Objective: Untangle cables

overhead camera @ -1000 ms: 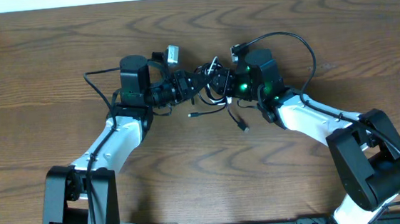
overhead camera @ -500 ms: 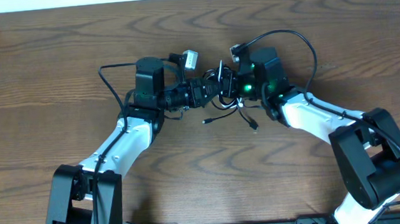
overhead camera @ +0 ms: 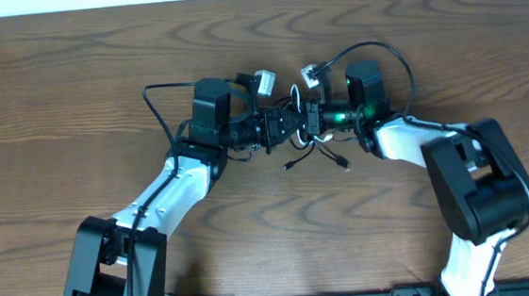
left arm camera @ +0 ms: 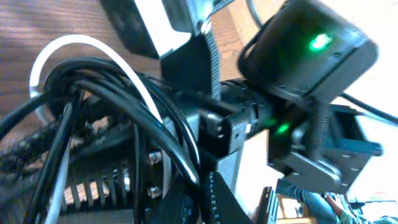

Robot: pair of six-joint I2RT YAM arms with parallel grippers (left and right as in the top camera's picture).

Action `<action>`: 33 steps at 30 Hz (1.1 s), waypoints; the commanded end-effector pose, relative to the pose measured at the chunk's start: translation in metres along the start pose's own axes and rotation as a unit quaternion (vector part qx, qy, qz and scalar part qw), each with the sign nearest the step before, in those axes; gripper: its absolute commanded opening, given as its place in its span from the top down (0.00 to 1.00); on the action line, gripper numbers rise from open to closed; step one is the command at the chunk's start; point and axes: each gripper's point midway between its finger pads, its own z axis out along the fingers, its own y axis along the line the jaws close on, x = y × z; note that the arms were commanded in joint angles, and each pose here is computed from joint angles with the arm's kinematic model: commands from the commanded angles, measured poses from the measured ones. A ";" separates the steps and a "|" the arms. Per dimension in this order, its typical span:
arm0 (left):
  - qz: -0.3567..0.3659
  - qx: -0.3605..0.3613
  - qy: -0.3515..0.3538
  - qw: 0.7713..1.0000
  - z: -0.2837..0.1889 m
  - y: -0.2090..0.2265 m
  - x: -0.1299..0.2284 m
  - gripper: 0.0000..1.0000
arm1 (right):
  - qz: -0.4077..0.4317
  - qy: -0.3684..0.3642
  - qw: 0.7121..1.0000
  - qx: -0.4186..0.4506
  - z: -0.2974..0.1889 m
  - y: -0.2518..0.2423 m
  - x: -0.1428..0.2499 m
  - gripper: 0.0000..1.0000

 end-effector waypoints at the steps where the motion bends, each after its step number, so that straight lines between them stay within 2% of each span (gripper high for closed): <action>1: 0.032 0.020 -0.002 0.999 -0.001 -0.017 -0.004 0.93 | -0.024 0.042 0.994 -0.095 -0.003 0.015 0.017 0.72; 3: 0.032 0.016 -0.005 0.999 -0.001 -0.015 -0.005 0.92 | -0.023 0.041 0.994 -0.096 -0.007 0.013 0.015 0.44; 4: 0.031 0.013 -0.007 0.999 -0.002 -0.014 -0.007 0.93 | -0.023 0.039 0.994 -0.095 -0.008 0.012 0.014 0.01; 5: 0.030 0.008 -0.011 0.999 -0.002 -0.012 -0.008 0.93 | -0.022 0.038 0.995 -0.094 -0.009 0.011 0.014 0.01; 8: 0.006 -0.002 -0.018 1.000 -0.002 -0.009 -0.011 0.93 | -0.038 0.038 0.994 -0.097 -0.009 0.012 0.014 0.14; 14: -0.007 -0.002 -0.018 1.000 -0.002 -0.008 -0.010 0.93 | -0.037 0.034 0.995 -0.090 -0.008 0.010 0.013 0.17; 20: -0.007 -0.002 -0.018 1.000 -0.002 -0.008 -0.010 0.93 | -0.029 0.033 0.995 -0.093 -0.006 0.013 0.011 0.28; 25: -0.008 -0.003 -0.017 1.000 -0.002 -0.008 -0.010 0.93 | -0.018 0.016 0.995 -0.095 -0.006 0.018 0.000 0.29; 30: -0.008 -0.002 -0.017 1.000 -0.002 -0.008 -0.010 0.93 | -0.003 0.003 0.996 -0.093 -0.007 0.020 -0.007 0.37; 31: -0.008 -0.002 -0.017 1.000 -0.002 -0.008 -0.010 0.93 | 0.000 0.001 0.996 -0.091 -0.006 0.019 -0.008 0.43; 32: -0.008 -0.002 -0.017 1.000 -0.002 -0.008 -0.010 0.93 | 0.000 0.000 0.996 -0.089 -0.006 0.018 -0.009 0.54; 33: -0.008 -0.002 -0.017 1.000 -0.002 -0.008 -0.010 0.93 | 0.000 0.000 0.996 -0.089 -0.006 0.018 -0.009 0.72</action>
